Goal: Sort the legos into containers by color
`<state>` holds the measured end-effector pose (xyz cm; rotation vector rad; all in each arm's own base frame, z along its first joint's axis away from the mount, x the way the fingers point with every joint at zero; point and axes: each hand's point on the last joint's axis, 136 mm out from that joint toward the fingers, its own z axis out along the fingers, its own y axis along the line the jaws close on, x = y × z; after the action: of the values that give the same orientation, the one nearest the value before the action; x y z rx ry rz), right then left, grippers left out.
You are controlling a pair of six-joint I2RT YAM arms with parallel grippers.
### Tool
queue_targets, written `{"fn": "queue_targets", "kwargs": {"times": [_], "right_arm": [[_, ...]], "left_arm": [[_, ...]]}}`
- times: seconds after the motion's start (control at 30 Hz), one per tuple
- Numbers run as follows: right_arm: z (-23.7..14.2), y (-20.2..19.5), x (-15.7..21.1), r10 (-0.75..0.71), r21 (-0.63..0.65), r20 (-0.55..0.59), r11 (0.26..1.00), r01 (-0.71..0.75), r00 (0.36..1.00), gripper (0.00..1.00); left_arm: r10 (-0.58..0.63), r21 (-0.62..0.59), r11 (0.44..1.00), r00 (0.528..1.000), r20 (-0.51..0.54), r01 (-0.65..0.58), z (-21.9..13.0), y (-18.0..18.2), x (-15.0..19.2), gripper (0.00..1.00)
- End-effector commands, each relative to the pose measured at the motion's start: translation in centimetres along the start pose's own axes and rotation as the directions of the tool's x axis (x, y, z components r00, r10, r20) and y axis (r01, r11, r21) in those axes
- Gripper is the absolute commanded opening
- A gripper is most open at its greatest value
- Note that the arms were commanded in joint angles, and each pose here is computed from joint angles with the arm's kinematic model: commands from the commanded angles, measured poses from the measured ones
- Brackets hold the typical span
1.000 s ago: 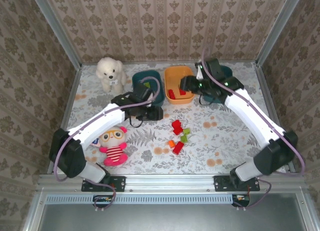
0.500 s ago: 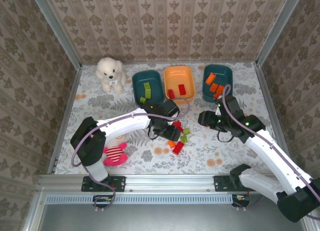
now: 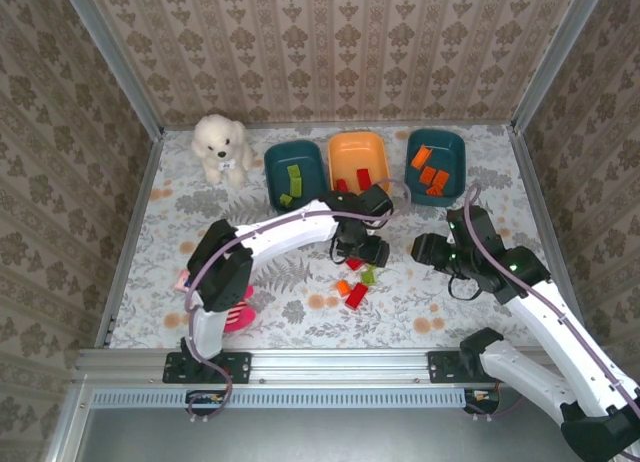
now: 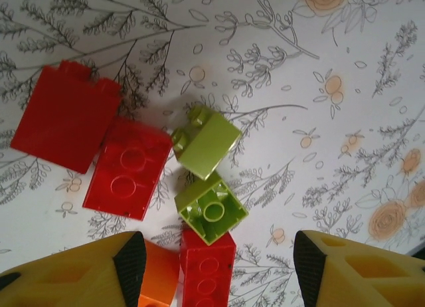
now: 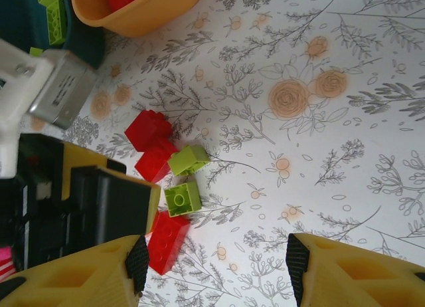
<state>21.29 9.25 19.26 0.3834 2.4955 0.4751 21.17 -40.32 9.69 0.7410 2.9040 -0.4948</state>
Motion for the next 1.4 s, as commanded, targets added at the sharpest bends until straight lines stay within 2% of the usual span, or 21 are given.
{"fn": "queue_targets", "kwargs": {"times": [0.0,0.07,0.17,0.27,0.4,0.7,1.13,1.27,1.37], "right_arm": [[-1.8,-1.0,-0.4,0.021,0.038,0.040,0.999,-0.022,0.999,0.60],[-2.5,-1.5,-0.4,0.026,0.051,0.056,0.998,-0.028,0.998,0.60],[-3.7,-2.2,-0.6,0.028,0.072,0.090,0.997,-0.034,0.996,0.60],[-5.3,-3.2,-1.0,0.037,0.104,0.136,0.993,-0.051,0.990,0.61],[-7.3,-3.7,-1.4,0.050,0.111,0.188,0.991,-0.072,0.981,0.63],[-9.4,-3.3,-2.3,0.068,0.097,0.224,0.991,-0.092,0.972,0.64],[-9.0,-3.0,-2.6,0.070,0.101,0.215,0.991,-0.093,0.974,0.65],[-8.7,-2.8,-2.7,0.072,0.098,0.211,0.991,-0.095,0.975,0.64],[-8.4,-2.6,-2.8,0.068,0.100,0.202,0.991,-0.090,0.977,0.65]], "left_arm": [[0.043,-0.070,0.997,0.999,-0.027,-0.045,0.3,-0.4,-0.1,0.63],[0.131,-0.085,0.988,0.991,-0.022,-0.132,0.8,-1.0,-0.7,0.61],[0.281,-0.170,0.945,0.959,-0.022,-0.281,1.8,-0.8,-1.4,0.58],[0.361,-0.224,0.905,0.932,-0.041,-0.361,2.7,-0.2,-2.1,0.58],[0.447,-0.229,0.866,0.893,-0.041,-0.444,3.5,-0.5,-2.7,0.57],[0.459,-0.224,0.851,0.880,-0.121,-0.475,5.8,0.3,-1.4,0.49],[0.468,-0.253,0.828,0.865,-0.179,-0.500,7.7,1.9,-0.3,0.39],[0.472,-0.266,0.824,0.866,-0.167,-0.501,7.6,2.0,-0.7,0.29],[0.478,-0.275,0.824,0.869,-0.128,-0.495,6.6,1.4,-1.6,0.17]]}}
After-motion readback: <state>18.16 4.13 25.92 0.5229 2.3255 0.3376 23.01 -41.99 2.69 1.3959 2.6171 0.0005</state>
